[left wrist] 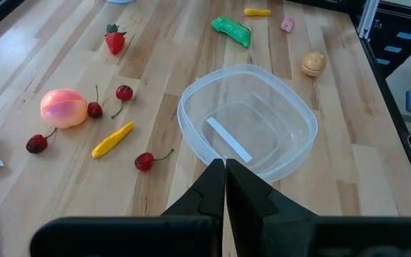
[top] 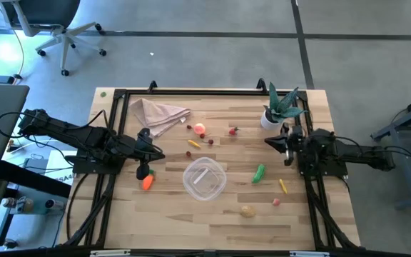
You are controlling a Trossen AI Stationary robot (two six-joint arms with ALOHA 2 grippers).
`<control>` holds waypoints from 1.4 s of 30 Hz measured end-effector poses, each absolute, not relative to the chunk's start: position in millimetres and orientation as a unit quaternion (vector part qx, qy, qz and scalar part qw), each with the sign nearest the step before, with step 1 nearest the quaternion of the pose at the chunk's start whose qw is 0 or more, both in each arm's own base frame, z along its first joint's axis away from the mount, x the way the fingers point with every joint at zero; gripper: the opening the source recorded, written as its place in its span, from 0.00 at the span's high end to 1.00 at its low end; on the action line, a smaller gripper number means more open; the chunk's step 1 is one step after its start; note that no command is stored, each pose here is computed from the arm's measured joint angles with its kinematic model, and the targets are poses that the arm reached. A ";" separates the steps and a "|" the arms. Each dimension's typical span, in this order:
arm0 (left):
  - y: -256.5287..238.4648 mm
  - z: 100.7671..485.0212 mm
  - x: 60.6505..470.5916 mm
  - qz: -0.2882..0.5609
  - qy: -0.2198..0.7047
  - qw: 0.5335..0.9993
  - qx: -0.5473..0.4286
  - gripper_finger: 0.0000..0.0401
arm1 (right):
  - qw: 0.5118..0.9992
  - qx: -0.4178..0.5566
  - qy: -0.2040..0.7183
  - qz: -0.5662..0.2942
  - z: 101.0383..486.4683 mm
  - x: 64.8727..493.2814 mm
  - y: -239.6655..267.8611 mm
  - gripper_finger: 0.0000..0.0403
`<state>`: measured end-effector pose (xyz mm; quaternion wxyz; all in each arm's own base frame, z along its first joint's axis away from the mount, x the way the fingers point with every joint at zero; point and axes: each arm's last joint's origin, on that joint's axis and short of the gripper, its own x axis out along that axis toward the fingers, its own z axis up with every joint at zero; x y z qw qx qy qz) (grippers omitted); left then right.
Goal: Pick and placing Produce into tupperware
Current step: Put the green peas into the transparent bin
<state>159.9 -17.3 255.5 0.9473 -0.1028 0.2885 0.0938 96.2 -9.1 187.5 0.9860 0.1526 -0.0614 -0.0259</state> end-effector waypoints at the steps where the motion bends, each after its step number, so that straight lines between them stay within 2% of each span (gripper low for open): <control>1: -17.3 255.5 159.9 0.094 0.289 0.947 -0.103 0.99 | 0.987 0.141 -0.080 -0.008 196.3 94.5 -8.0 0.99; 4: -17.3 255.5 159.9 0.094 0.289 0.947 -0.103 0.99 | 0.987 0.107 -0.118 0.019 227.3 85.3 -5.6 0.97; 8: -17.3 255.4 159.9 0.093 0.289 0.947 -0.102 0.99 | 0.991 0.093 -0.096 -0.003 258.9 74.3 -5.5 0.91; 13: -17.1 256.9 158.6 0.081 0.287 0.952 -0.066 0.99 | 0.993 0.115 -0.003 -0.039 282.0 72.9 -6.9 0.81; 18: -15.9 263.7 150.6 0.075 0.265 0.960 -0.058 0.99 | 0.978 0.188 0.081 -0.028 294.7 90.4 -7.2 0.76; 24: -13.6 271.3 134.6 0.068 0.243 0.966 -0.060 0.99 | 0.938 0.304 0.155 -0.058 312.4 114.3 -9.5 0.75; 30: -15.4 273.1 128.8 0.023 0.243 0.967 -0.075 0.99 | 0.873 0.396 0.249 -0.136 325.8 129.2 -12.1 0.75; 37: -15.9 272.9 129.2 0.018 0.245 0.966 -0.083 0.99 | 0.808 0.449 0.315 -0.216 348.2 142.3 -13.0 0.75; 42: -15.9 272.9 129.2 0.018 0.244 0.966 -0.082 0.99 | 0.764 0.460 0.360 -0.274 345.2 152.8 -3.0 0.75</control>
